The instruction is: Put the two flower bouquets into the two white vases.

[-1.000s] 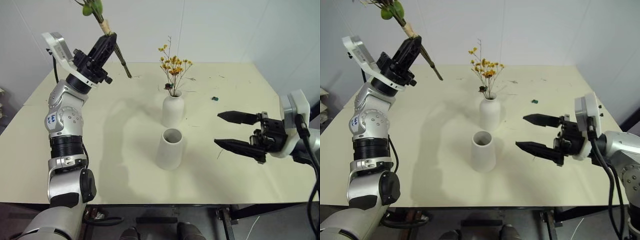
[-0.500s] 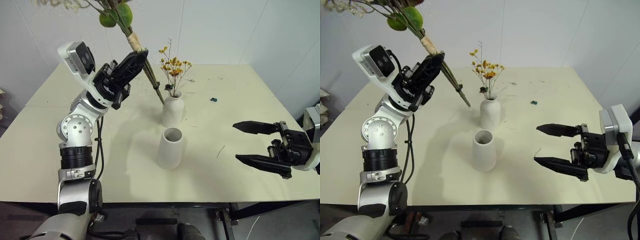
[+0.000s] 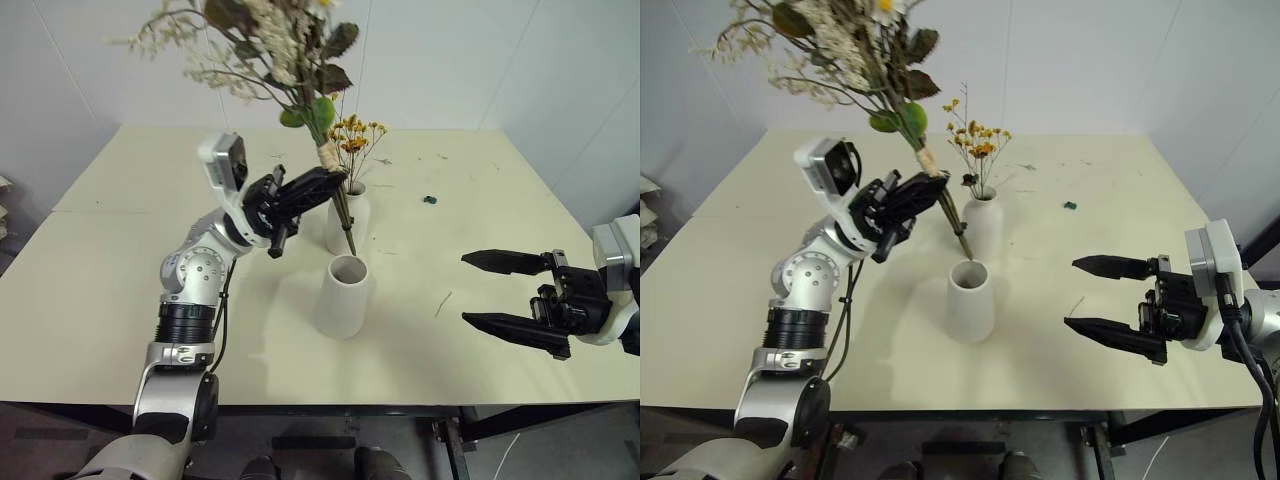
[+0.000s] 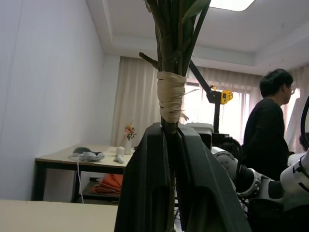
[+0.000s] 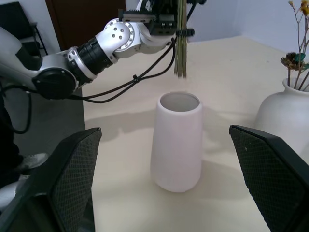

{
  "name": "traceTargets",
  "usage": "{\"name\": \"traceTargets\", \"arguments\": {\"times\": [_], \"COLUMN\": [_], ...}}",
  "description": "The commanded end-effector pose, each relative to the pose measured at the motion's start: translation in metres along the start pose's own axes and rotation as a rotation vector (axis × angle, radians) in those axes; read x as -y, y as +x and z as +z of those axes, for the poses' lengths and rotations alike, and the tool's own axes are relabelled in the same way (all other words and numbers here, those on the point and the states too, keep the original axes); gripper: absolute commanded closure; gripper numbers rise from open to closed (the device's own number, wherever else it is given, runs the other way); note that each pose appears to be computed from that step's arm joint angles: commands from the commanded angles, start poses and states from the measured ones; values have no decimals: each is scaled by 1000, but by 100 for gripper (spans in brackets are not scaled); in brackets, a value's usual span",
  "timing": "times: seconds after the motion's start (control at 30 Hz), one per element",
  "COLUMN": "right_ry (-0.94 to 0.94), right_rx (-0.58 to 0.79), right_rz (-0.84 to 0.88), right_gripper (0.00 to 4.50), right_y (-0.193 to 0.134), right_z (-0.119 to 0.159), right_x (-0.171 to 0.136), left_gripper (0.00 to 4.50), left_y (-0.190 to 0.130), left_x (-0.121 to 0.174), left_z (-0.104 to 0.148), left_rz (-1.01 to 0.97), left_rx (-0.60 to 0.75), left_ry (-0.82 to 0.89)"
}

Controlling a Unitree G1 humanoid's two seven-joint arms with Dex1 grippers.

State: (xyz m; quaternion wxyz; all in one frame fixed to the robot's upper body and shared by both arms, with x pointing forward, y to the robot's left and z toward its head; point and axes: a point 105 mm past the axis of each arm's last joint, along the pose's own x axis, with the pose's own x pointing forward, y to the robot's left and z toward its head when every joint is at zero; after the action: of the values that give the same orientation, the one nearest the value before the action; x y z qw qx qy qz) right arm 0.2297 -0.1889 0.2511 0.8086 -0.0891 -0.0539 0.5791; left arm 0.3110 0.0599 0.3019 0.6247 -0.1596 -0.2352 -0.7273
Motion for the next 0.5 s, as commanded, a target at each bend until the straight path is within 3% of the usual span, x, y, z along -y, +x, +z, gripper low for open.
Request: {"name": "traceTargets", "arguments": {"times": [0.03,0.5], "right_ry": [-54,-68], "right_rx": [-4,-14], "right_rz": [-3,-53], "right_gripper": [0,0], "right_y": [2,0], "right_z": [7,8], "right_x": [-3,-2], "left_gripper": [449,449], "left_y": [8,-7], "left_x": [2,-3], "left_z": [-2,-25], "left_rz": [-42,-30], "left_rx": [-36,-167], "left_ry": [42,54]}}
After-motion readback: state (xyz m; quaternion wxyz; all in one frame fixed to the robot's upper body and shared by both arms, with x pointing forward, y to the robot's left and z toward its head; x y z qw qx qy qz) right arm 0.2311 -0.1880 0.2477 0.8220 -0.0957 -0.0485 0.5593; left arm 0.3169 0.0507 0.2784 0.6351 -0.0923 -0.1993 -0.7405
